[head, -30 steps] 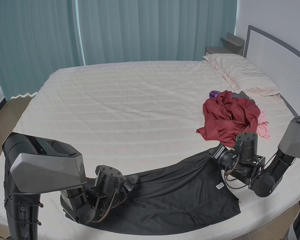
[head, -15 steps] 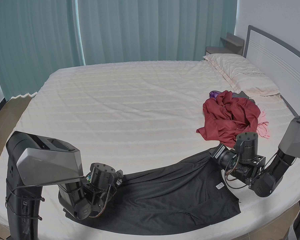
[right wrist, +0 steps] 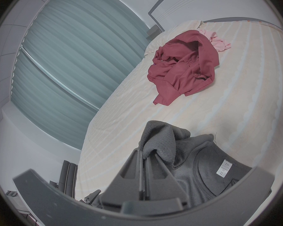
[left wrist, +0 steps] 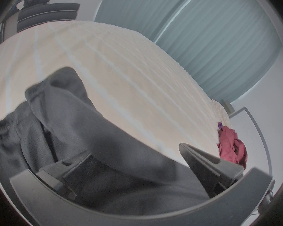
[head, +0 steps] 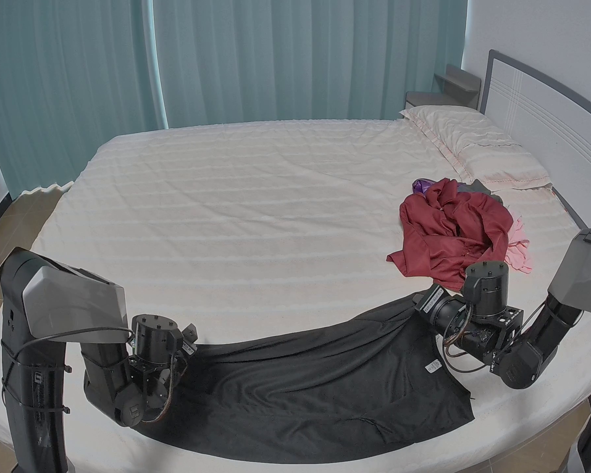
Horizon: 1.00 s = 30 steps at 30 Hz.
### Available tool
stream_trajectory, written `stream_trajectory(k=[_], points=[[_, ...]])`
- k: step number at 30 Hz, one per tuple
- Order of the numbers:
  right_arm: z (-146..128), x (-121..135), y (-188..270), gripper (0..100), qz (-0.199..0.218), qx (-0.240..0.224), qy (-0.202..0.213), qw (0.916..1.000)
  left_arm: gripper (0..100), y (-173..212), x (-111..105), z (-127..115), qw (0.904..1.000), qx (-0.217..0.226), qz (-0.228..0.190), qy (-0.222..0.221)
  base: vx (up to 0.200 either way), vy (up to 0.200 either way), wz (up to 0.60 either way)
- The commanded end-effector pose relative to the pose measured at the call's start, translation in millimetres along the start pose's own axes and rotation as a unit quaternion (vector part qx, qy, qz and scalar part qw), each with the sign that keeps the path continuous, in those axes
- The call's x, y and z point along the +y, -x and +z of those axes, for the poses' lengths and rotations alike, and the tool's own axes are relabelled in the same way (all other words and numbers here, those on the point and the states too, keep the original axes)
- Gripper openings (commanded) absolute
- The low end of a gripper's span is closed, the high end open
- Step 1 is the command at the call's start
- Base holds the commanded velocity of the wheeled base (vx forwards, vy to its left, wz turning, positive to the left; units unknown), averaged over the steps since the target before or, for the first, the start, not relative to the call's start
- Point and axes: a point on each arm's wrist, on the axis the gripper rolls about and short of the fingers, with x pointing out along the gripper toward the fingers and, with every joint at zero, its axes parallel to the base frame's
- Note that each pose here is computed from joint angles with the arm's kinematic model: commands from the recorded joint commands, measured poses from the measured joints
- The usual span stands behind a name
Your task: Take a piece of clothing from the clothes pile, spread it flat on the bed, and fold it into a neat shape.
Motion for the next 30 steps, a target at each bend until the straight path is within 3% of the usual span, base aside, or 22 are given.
stream_trajectory(k=[1, 13, 18, 22, 26, 30], points=[[-0.8, -0.9, -0.3, 0, -0.001, 0.001, 0.0, 1.0, 100, -1.1, 13.0, 0.9, 0.9997, 0.002, 0.023, -0.006, 0.0, 0.0, 0.0], [-2.4, -1.9, -0.8, 0, -0.004, 0.004, 0.001, 1.0, 100, -5.7, 29.8, 9.9, 0.9986, 0.0, 0.052, -0.014, 0.0, 0.0, 0.0], [-3.9, -2.7, -1.7, 0, -0.005, 0.006, 0.002, 1.0, 100, -11.8, 20.5, 29.3, 0.9996, -0.017, 0.023, -0.005, 0.0, 0.0, 0.0], [-4.0, -2.9, -1.7, 0, -0.006, 0.006, 0.002, 1.0, 100, -7.2, 16.4, 42.8, 0.9997, 0.018, -0.015, 0.002, 0.0, 0.0, 0.0], [-3.8, -2.5, -1.9, 0, -0.005, 0.006, 0.002, 1.0, 100, -15.4, 19.8, 50.3, 0.9991, 0.041, -0.003, -0.013, 0.0, 0.0, 0.0], [-3.8, -2.5, -1.9, 0, -0.005, 0.006, 0.002, 1.0, 100, -31.3, 23.1, 73.2, 0.9995, 0.029, 0.001, -0.009, 0.0, 0.0, 0.0]])
